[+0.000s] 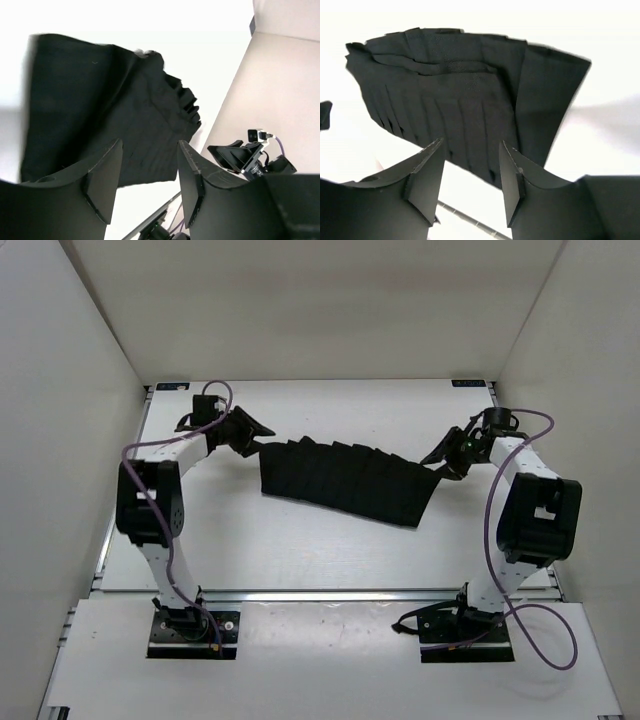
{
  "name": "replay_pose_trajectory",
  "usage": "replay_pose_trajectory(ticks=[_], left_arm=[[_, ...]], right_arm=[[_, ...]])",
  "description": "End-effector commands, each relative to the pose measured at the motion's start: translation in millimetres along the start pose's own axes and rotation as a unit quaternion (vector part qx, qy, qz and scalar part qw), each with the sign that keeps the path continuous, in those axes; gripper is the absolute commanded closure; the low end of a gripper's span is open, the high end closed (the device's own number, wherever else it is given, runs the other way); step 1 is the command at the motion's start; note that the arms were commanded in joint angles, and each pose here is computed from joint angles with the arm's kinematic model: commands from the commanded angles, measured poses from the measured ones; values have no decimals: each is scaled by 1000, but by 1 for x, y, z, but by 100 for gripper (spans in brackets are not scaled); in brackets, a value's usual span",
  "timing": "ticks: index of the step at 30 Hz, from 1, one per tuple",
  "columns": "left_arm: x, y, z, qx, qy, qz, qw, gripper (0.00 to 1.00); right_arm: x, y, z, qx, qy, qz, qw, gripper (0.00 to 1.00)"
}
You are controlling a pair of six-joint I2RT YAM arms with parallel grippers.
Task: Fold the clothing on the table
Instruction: Fold the skirt
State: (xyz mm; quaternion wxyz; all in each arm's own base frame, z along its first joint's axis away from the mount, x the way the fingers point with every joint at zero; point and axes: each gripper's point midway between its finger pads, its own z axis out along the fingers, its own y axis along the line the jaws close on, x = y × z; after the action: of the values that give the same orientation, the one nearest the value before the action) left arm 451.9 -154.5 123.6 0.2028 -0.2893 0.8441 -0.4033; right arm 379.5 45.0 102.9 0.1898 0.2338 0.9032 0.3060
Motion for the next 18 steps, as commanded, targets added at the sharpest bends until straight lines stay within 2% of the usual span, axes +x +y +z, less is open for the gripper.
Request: replay_pose_trajectory(ticks=[1,3,6,9,11,12,14,16,18], left_arm=[[-1,-40,-3,83,29,44,995,42],[-6,-27,-6,47,11,56,997,42],[10,6,-12,-15,4,87,996,42],[22,35,-21,-90,-19,131,987,42],[30,51,-25,-127,-27,149,980,39],[36,62,-27,-149,-29,159,976,39],[43,69,-29,-166,-36,171,971,39],[53,86,-26,-189,-36,174,966,38],[59,97,-23,-203,-36,172,963,36]], right_arm=[[-12,21,-12,-17,-36,-39,998,56],[-4,19,-14,-8,-56,-47,997,54],[15,13,-25,0,-72,-41,997,53],[45,-2,-23,-1,-65,1,998,50],[68,-13,-18,-11,-63,64,996,50],[67,-7,-23,-21,-87,57,994,50],[91,-17,-17,-16,-90,101,991,51],[100,-20,-17,-8,-114,116,987,50],[115,-28,-10,-11,-112,137,984,50]])
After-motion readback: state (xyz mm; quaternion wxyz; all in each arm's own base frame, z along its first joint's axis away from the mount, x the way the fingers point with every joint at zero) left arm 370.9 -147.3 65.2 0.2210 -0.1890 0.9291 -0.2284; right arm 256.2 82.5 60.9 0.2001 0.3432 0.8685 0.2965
